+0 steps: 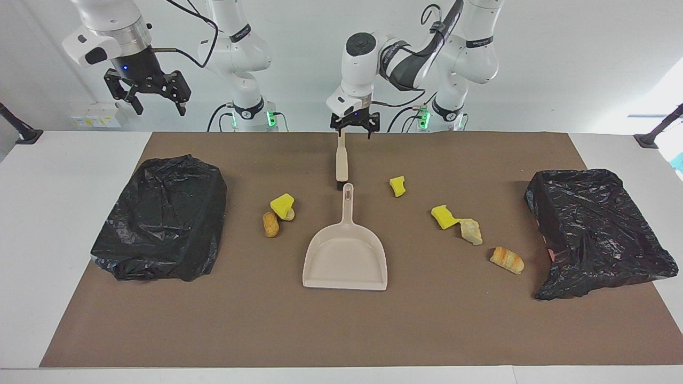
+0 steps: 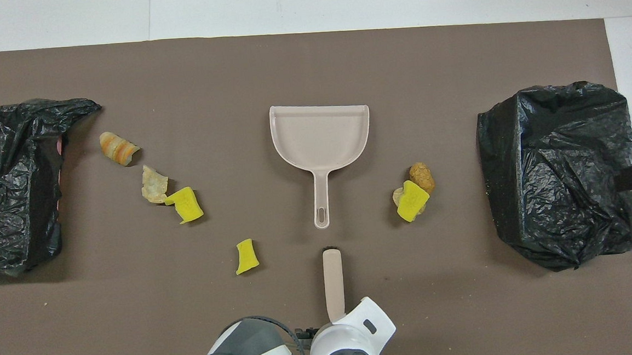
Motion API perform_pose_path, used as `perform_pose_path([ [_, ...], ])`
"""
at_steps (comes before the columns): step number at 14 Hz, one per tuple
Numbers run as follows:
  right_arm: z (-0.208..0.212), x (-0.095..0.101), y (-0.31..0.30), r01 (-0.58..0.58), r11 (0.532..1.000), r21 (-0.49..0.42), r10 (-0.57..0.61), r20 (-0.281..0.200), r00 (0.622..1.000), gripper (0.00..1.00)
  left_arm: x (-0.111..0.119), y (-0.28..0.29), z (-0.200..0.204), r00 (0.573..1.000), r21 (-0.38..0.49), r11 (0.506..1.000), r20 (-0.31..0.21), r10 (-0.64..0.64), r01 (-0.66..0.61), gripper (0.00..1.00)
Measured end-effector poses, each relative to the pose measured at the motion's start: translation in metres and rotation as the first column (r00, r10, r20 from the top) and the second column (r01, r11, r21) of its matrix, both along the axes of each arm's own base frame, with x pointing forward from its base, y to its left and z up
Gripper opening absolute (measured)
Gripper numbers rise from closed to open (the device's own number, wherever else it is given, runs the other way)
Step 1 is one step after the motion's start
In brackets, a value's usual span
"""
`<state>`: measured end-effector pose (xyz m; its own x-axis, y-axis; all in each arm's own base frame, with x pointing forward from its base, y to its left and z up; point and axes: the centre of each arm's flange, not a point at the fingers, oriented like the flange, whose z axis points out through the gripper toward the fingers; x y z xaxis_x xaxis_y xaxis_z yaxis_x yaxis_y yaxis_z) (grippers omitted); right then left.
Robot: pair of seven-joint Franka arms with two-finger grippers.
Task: Sweep and dump trash in bin
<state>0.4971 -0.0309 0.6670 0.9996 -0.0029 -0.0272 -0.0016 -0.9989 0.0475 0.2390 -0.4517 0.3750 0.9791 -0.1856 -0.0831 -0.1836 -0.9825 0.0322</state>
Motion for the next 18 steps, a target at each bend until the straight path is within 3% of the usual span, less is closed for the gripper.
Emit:
perform_pose_path([
  [5,0.001,-0.001,0.000,0.000,1.000,0.000,0.000,0.002,1.000,1.00,-0.026,-0.011,-0.018,1.000,0.019,1.000,-0.011,-0.018,0.019,1.00],
  [9,0.002,-0.002,0.000,0.000,1.000,0.000,0.000,0.004,1.000,1.00,-0.021,-0.011,-0.031,1.000,0.030,1.000,-0.017,0.002,-0.002,1.00],
  [10,0.003,-0.002,0.000,0.000,1.000,0.000,0.000,0.005,1.000,1.00,-0.020,-0.011,-0.031,1.000,0.030,0.999,-0.019,0.016,-0.016,0.93],
  [15,0.005,0.001,0.006,-0.029,1.000,-0.002,0.029,0.030,0.999,1.00,-0.019,-0.010,-0.031,0.999,0.032,0.999,-0.028,0.045,-0.044,0.30],
  [18,0.003,0.001,0.006,-0.029,1.000,-0.002,0.029,0.025,0.999,1.00,-0.014,-0.006,-0.030,0.997,0.053,0.997,-0.041,0.064,-0.062,0.26],
])
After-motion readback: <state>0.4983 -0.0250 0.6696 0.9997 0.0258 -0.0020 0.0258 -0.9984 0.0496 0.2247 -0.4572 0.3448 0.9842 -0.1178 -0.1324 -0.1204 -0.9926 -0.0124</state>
